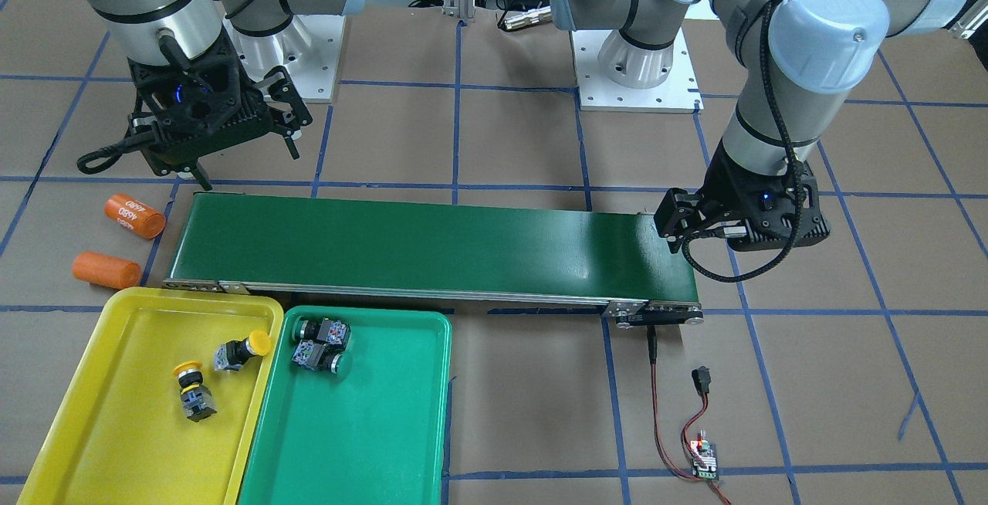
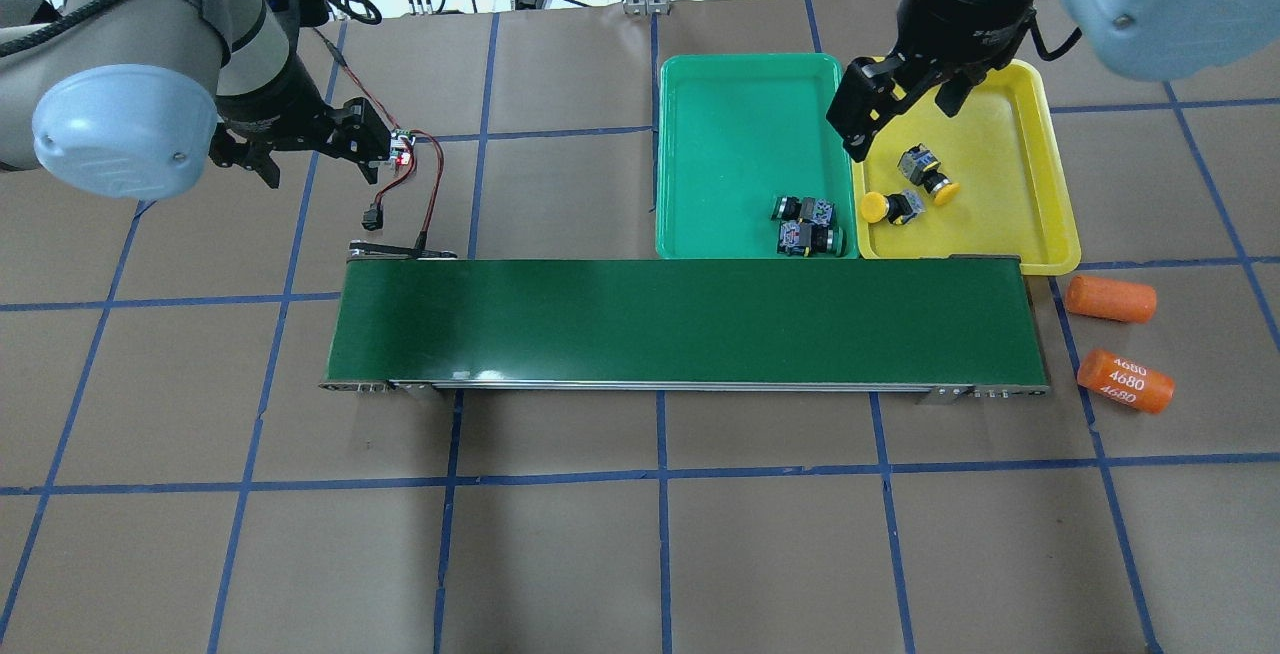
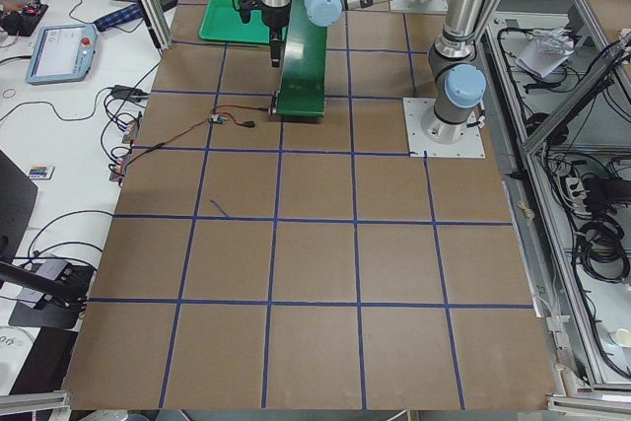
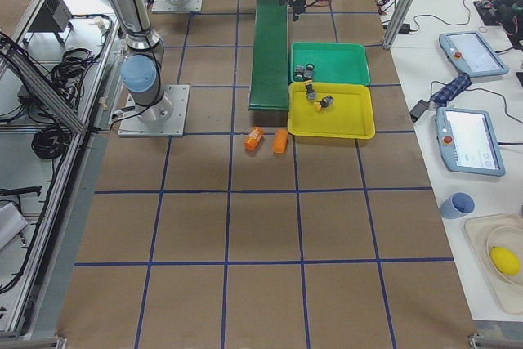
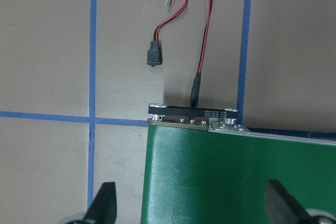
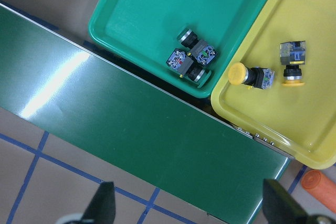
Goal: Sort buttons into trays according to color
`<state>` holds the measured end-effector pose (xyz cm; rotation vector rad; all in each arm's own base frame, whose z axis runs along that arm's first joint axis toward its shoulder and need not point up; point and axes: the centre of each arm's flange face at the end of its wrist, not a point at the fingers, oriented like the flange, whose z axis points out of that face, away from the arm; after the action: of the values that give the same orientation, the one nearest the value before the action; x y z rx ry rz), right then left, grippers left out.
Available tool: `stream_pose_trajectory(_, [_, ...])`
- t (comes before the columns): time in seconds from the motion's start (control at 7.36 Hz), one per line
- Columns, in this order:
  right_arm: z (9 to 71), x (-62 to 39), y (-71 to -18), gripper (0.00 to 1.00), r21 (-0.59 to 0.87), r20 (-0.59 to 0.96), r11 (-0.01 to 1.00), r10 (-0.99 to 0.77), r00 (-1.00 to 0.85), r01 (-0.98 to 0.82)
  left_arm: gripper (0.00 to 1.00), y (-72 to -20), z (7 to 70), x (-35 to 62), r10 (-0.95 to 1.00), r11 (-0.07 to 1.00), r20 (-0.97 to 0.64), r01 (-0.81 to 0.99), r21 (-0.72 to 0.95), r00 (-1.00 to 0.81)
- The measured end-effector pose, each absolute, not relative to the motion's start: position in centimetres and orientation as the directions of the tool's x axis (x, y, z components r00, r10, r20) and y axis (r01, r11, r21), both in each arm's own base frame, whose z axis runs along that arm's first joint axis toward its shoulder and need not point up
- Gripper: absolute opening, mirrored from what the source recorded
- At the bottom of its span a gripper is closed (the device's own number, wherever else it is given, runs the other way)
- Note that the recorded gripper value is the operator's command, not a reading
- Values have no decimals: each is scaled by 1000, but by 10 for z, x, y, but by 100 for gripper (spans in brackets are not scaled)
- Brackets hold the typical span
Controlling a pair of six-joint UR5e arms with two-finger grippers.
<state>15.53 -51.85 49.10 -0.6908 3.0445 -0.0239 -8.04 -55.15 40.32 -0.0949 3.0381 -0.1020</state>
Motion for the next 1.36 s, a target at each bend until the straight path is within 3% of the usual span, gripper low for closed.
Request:
stream_pose_trajectory(0.95, [500,149,-500,100,19,-17,1000,-20,-1000,-20,100,-558,394,-82,-74,996,-94,-70,-48,-993])
stream_pose_trajectory(1.36, [497,155,-495,100,33,-40,999,29,-999,28,100,-566,405,-84,-73,996,-86,-69,-52,-994])
